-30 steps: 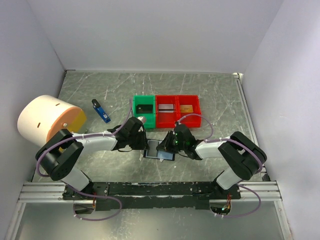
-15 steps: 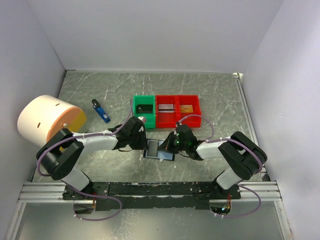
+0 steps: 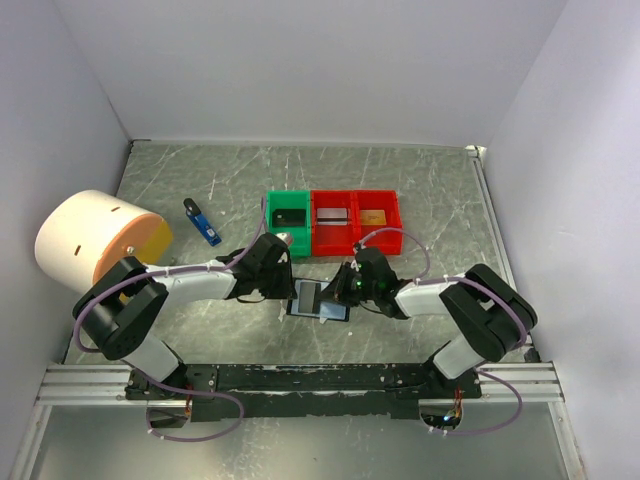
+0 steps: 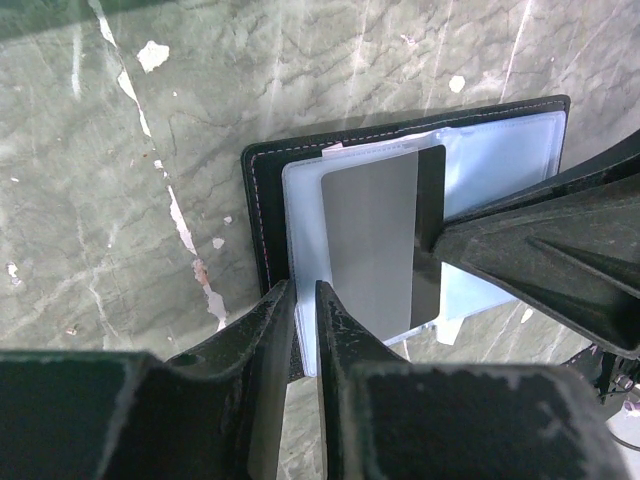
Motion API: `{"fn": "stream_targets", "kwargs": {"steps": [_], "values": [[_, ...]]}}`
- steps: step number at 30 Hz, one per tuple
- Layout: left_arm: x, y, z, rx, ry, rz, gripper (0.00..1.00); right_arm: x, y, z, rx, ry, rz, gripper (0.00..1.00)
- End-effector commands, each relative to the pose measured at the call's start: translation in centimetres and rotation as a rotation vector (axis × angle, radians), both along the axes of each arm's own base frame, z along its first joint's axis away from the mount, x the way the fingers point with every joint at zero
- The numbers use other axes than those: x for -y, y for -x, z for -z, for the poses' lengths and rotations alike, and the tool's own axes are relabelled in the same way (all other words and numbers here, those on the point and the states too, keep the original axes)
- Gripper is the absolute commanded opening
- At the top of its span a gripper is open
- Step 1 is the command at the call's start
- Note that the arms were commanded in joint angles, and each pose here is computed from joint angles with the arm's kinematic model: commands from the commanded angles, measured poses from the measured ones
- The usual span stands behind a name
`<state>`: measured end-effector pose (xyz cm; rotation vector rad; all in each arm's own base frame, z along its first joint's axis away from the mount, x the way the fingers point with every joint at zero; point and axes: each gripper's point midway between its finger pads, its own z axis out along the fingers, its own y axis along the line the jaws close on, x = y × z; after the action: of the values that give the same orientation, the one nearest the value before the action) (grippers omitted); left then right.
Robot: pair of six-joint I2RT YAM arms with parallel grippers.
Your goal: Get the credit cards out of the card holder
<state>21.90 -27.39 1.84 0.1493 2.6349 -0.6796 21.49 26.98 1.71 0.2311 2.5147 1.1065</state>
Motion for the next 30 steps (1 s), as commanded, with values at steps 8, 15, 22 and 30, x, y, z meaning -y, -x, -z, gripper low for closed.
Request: {"fn": "stream_targets", "kwargs": {"steps": [8, 15, 22, 30], "values": [[0.0, -0.2, 0.2, 0.015, -0.025, 0.014, 0.26, -0.2, 0.3, 1.6, -0.052, -0.020, 0.001, 0.18], [0.0, -0.3, 0.2, 0.011, -0.034, 0.014, 0.25, -0.4, 0.3, 1.4, -0.038, -0.042, 0.000, 0.13], [0.0, -0.3, 0.2, 0.012, -0.039, 0.013, 0.24, 0.2, 0.0, 0.6, -0.001, -0.036, 0.023, 0.00], [-0.5, -0.3, 0.6, 0.008, -0.067, 0.002, 0.23, 1.3, -0.1, 1.0, 0.010, 0.024, 0.015, 0.00]]}}
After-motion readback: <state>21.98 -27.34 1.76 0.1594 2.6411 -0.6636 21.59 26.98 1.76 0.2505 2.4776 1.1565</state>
